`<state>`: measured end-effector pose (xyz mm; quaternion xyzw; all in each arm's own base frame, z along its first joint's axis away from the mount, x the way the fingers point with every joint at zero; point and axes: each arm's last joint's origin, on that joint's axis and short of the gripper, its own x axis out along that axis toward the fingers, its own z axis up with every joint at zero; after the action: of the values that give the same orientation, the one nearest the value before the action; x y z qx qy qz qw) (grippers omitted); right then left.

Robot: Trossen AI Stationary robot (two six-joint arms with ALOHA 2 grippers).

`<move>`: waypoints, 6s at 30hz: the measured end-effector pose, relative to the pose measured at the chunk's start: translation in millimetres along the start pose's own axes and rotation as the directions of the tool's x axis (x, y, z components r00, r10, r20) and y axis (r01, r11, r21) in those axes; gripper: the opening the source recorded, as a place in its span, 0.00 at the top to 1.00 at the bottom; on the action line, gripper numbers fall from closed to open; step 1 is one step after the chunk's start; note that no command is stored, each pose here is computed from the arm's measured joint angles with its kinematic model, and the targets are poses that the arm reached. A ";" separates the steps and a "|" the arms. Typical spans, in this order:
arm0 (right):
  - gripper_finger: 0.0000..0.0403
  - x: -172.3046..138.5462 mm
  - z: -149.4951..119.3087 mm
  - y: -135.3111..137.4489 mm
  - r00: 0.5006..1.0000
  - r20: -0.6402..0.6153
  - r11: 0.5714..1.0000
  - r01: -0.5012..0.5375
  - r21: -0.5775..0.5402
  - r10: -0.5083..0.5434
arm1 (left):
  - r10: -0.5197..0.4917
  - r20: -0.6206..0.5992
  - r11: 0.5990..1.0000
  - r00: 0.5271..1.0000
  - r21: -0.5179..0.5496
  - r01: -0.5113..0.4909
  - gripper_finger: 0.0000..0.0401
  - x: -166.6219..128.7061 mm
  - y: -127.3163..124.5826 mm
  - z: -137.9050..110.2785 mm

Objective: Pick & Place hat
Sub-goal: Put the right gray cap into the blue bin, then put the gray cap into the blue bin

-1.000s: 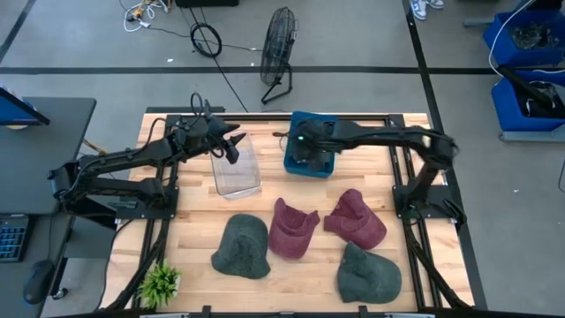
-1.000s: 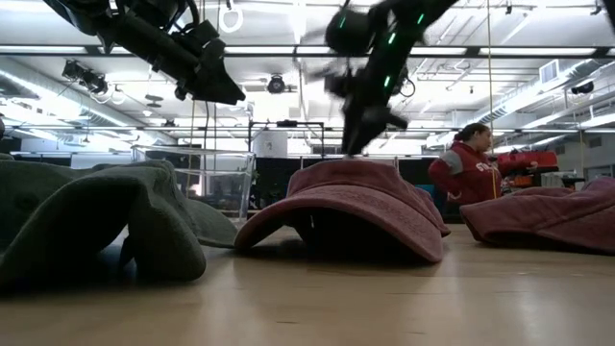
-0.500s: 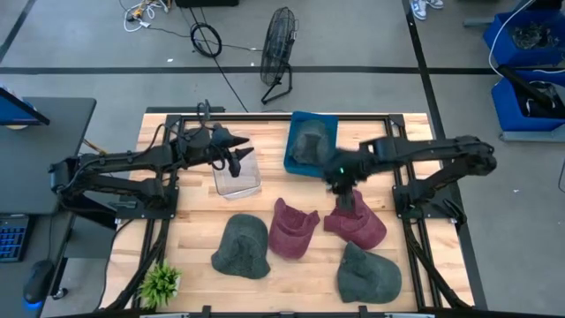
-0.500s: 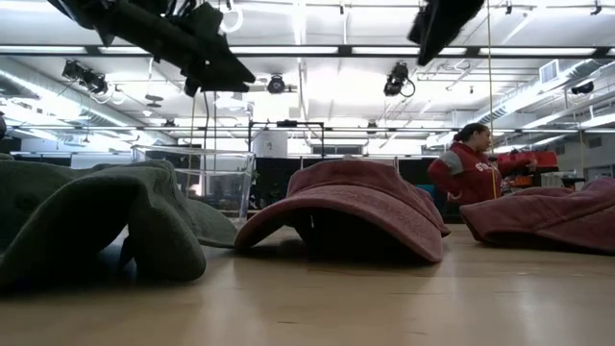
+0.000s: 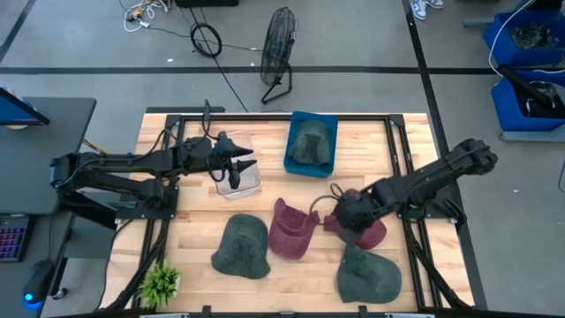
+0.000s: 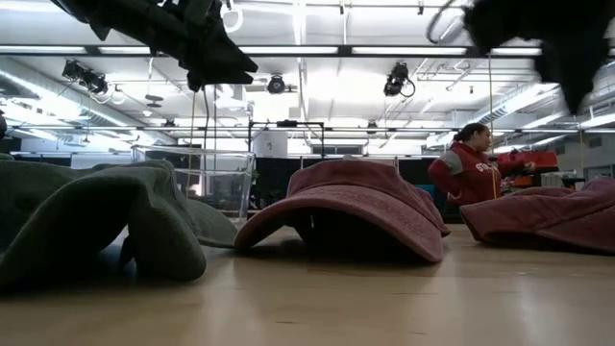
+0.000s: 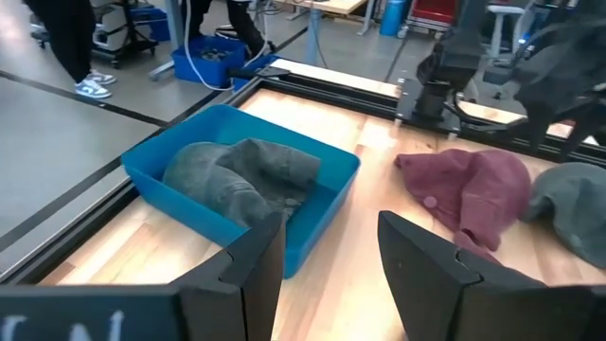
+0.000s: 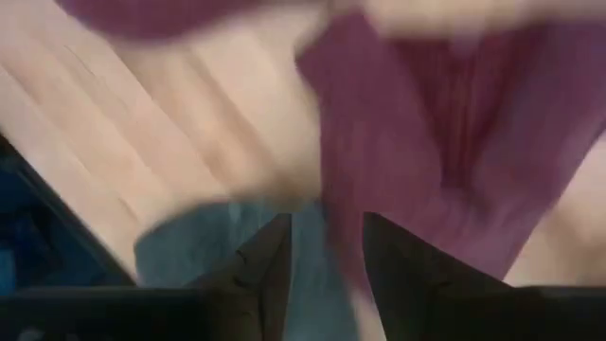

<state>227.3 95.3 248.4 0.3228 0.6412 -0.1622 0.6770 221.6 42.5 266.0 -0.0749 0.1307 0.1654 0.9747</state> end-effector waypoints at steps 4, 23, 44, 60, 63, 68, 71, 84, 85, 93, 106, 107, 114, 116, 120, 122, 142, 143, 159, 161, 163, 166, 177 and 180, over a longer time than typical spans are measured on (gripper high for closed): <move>0.68 11.4 -21.7 2.4 0.990 -0.141 0.995 0.005 0.103 0.009 | -0.020 -0.002 1.000 1.000 0.009 0.020 0.56 -0.6 -4.6 -0.7; 0.58 32.7 -77.0 28.2 0.997 -0.040 0.967 -0.059 0.248 0.071 | -0.035 -0.002 0.999 0.999 0.040 0.035 0.56 -1.2 -8.1 -1.1; 0.77 92.7 -74.8 43.0 0.992 -0.086 0.993 0.093 0.075 -0.087 | -0.034 -0.001 0.998 0.999 0.043 0.034 0.56 -1.2 -8.0 -0.9; 0.98 -24.0 -14.7 80.8 0.902 0.431 0.784 0.288 -0.550 -0.029 | -0.036 0.021 0.997 0.999 0.071 0.035 0.56 -1.2 -8.1 1.3; 0.97 -42.5 4.1 72.6 0.778 0.611 0.510 0.589 -0.627 -0.148 | -0.036 0.021 0.997 0.999 0.070 0.035 0.56 -1.2 -8.1 1.2; 0.98 -60.9 55.7 44.0 0.543 0.755 -0.014 0.809 -0.588 -0.368 | -0.036 0.021 0.998 0.999 0.061 0.035 0.56 -1.2 -8.0 1.2; 0.98 -68.6 91.0 17.8 0.510 0.720 -0.198 0.734 -0.649 -0.471 | -0.036 0.021 0.998 0.999 0.058 0.035 0.56 -1.2 -8.0 1.2; 0.98 -35.4 203.1 -75.7 0.523 0.761 -0.404 0.646 -0.647 -0.383 | -0.036 0.020 0.997 0.999 0.071 0.035 0.56 -1.2 -8.0 1.2; 0.98 -33.1 205.2 -78.5 0.531 0.761 -0.400 0.648 -0.648 -0.374 | -0.036 0.020 0.997 0.999 0.071 0.035 0.56 -1.2 -8.0 1.2; 0.98 -4.6 191.7 -97.7 0.683 0.607 -0.356 0.494 -0.793 -0.406 | -0.036 0.019 0.997 0.999 0.072 0.035 0.56 -1.2 -8.0 1.0; 0.89 26.8 183.9 -107.7 0.802 0.552 -0.194 0.518 -0.833 -0.227 | -0.036 0.019 0.998 0.999 0.056 0.035 0.56 -1.2 -8.0 1.0; 0.87 26.5 184.6 -108.3 0.803 0.555 -0.168 0.529 -0.832 -0.220 | -0.036 0.019 0.998 0.999 0.056 0.035 0.56 -1.2 -8.0 1.0; 0.72 17.8 198.6 -112.7 0.732 0.656 -0.072 0.655 -0.752 -0.184 | -0.036 0.019 0.998 0.999 0.054 0.035 0.56 -1.2 -8.0 1.0; 0.67 15.0 202.3 -112.9 0.710 0.684 0.004 0.694 -0.720 -0.165 | -0.036 0.019 0.999 0.999 0.028 0.036 0.56 -1.2 -8.0 1.1; 0.58 15.2 200.2 -112.0 0.711 0.679 0.092 0.700 -0.709 -0.183 | -0.046 0.023 0.998 0.999 -0.045 0.047 0.56 -3.0 -9.9 1.6; 0.55 17.1 195.8 -110.6 0.722 0.657 0.077 0.683 -0.726 -0.216 | -0.061 0.041 0.998 0.997 -0.027 0.063 0.56 -7.2 -12.7 4.9; 0.52 -26.3 137.4 -36.0 0.644 0.765 0.461 0.689 -0.560 -0.034 | -0.144 -0.501 0.988 0.853 -0.029 0.150 0.56 -50.5 -94.2 -19.7; 0.52 -25.9 135.9 -33.8 0.672 0.740 0.513 0.627 -0.586 0.025 | -0.153 -0.517 0.986 0.842 -0.020 0.167 0.56 -47.7 -101.5 -27.4; 0.52 -16.4 131.9 -15.0 0.749 0.592 0.615 0.325 -0.718 0.296 | -0.115 -0.620 0.975 0.776 0.079 0.207 0.56 -18.7 -168.0 -105.0; 0.52 -16.7 132.6 -15.8 0.748 0.595 0.618 0.326 -0.715 0.294 | -0.091 -0.643 0.977 0.761 0.088 0.192 0.56 -16.2 -168.5 -112.3; 0.52 -16.7 132.7 -16.0 0.748 0.595 0.623 0.323 -0.712 0.293 | -0.078 -0.660 0.981 0.747 0.083 0.176 0.56 -12.8 -169.8 -119.1; 0.52 -18.3 134.0 -14.6 0.732 0.608 0.628 0.324 -0.708 0.308 | -0.048 -0.689 0.981 0.724 0.104 0.164 0.56 -9.2 -170.0 -128.9; 0.61 -25.5 140.0 -7.1 0.645 0.662 0.712 0.251 -0.656 0.382 | 0.000 -0.672 0.989 0.740 0.110 0.100 0.95 -0.6 -157.8 -114.4; 0.66 -26.4 139.0 -4.0 0.640 0.639 0.708 0.202 -0.677 0.428 | -0.030 -0.632 0.993 0.774 0.072 0.097 0.96 -5.6 -157.5 -81.4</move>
<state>327.6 -2.5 268.9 -0.0125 0.2834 0.0186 0.9587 251.7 -121.6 206.0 -0.0810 0.4546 0.0909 0.8823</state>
